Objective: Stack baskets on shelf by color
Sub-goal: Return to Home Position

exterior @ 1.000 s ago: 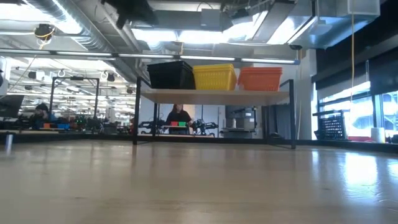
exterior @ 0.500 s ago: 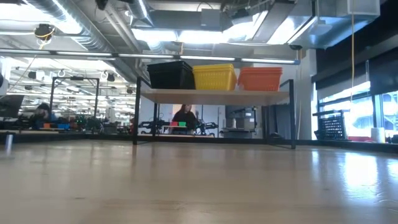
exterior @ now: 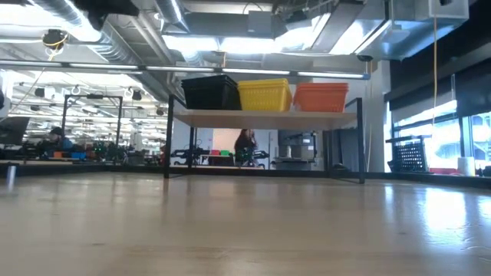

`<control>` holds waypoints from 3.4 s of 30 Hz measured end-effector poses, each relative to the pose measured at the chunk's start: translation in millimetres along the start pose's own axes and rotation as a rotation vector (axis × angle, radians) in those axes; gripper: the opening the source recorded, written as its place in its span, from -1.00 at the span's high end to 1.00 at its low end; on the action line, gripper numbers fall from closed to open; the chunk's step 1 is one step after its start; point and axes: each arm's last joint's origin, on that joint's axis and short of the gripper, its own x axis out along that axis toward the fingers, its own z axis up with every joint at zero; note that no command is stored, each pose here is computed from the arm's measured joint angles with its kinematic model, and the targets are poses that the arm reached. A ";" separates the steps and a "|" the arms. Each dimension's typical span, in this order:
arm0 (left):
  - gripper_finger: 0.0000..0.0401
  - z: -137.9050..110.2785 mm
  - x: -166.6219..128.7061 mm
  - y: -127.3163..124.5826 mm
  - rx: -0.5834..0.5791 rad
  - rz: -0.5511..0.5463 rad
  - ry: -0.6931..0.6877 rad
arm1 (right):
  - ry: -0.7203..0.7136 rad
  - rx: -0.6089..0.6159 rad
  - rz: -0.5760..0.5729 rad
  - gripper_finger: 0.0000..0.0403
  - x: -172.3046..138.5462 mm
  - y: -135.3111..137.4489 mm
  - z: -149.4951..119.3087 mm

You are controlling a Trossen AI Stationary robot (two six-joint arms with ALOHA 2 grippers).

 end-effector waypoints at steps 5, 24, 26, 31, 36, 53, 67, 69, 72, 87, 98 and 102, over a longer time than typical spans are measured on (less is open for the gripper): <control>1.00 -16.3 -16.6 0.7 0.000 0.015 -0.089 | -0.072 0.036 0.004 1.00 -16.9 -2.3 -16.1; 1.00 -44.4 -61.8 1.2 -0.007 0.042 -0.285 | -0.222 0.015 0.022 1.00 -43.0 -7.0 -71.1; 1.00 -45.2 -61.2 1.3 -0.001 0.046 -0.282 | -0.228 -0.004 0.034 1.00 -41.7 -6.4 -69.8; 1.00 -52.1 -53.9 2.1 -0.014 0.048 -0.264 | -0.259 -0.020 0.052 1.00 -37.4 -5.6 -70.8; 1.00 -66.3 -36.5 3.6 -0.023 0.044 -0.276 | -0.391 -0.082 0.146 1.00 -20.5 -1.2 -69.6; 1.00 -132.6 14.4 8.6 -0.029 0.011 -0.357 | -0.391 -0.083 0.177 1.00 45.0 2.5 -121.3; 1.00 -156.7 24.1 6.3 -0.038 -0.122 -0.280 | -0.317 -0.107 0.294 1.00 65.5 6.0 -151.6; 1.00 -156.8 23.9 5.0 -0.028 -0.168 -0.276 | -0.302 -0.142 0.291 1.00 69.2 6.1 -158.0; 1.00 -156.9 23.8 4.2 -0.023 -0.196 -0.273 | -0.263 -0.207 0.282 1.00 76.5 5.9 -171.7; 1.00 -157.0 23.8 4.1 -0.030 -0.200 -0.271 | -0.237 -0.226 0.273 1.00 93.6 5.3 -204.8; 1.00 -159.2 24.8 6.0 -0.042 -0.138 -0.252 | -0.231 -0.214 0.237 0.98 93.9 4.3 -205.0; 1.00 -159.2 24.8 6.1 -0.042 -0.135 -0.252 | -0.228 -0.196 0.240 0.95 93.9 4.3 -205.1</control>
